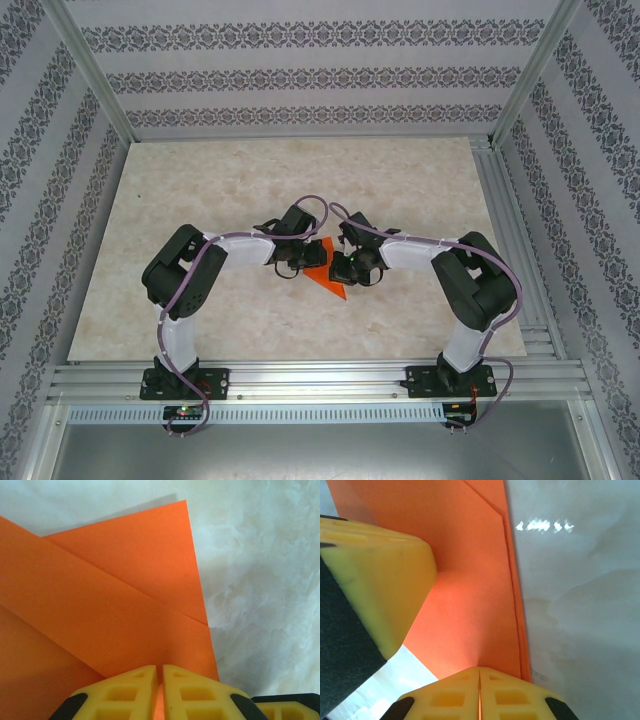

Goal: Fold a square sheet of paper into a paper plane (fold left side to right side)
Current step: Fourth fold the wing at the center of the table.

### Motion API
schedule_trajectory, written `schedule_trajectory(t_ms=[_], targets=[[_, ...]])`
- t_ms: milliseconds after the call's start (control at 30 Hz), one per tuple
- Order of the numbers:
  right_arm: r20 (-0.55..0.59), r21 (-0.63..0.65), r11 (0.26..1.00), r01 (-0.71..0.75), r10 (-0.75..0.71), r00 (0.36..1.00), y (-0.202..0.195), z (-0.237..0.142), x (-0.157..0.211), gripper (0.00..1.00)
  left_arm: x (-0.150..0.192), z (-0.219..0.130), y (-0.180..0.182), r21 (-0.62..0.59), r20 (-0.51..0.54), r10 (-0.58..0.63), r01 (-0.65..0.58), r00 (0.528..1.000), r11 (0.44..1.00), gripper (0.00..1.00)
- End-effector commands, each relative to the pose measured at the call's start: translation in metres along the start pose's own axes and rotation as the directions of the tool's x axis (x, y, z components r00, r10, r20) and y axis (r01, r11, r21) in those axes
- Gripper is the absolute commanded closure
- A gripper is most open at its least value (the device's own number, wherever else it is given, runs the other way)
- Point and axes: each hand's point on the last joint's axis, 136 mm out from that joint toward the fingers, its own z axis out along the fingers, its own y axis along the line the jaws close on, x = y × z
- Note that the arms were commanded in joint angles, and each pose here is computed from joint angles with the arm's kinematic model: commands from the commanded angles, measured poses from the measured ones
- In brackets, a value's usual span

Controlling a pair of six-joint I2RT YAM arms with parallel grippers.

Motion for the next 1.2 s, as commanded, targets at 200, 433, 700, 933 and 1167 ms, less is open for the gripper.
schedule_trajectory(t_ms=[200, 433, 700, 933, 1167], targets=[[-0.084, 0.121, 0.993, -0.017, 0.027, 0.996, -0.039, -0.006, 0.045, 0.92, 0.019, 0.016, 0.041, -0.147, -0.030, -0.030, 0.025, 0.999, 0.989, 0.85], [-0.057, 0.101, 0.995, 0.012, -0.006, 0.998, -0.028, -0.026, 0.040, 0.92, 0.017, 0.015, 0.040, -0.145, -0.029, -0.029, 0.024, 0.999, 0.989, 0.85], [-0.009, 0.002, 0.999, 0.040, -0.040, 0.999, 0.014, -0.043, 0.025, 0.91, 0.016, 0.014, 0.037, -0.139, -0.028, -0.029, 0.025, 0.999, 0.990, 0.85], [-0.052, -0.012, 1.000, 0.015, -0.016, 0.999, 0.010, -0.014, 0.030, 0.91, 0.017, 0.014, 0.039, -0.147, -0.030, -0.027, 0.023, 0.999, 0.989, 0.85], [-0.084, 0.024, 1.000, -0.018, 0.020, 0.996, -0.016, -0.007, 0.041, 0.91, 0.016, 0.013, 0.039, -0.154, -0.028, -0.024, 0.020, 0.999, 0.988, 0.85]])
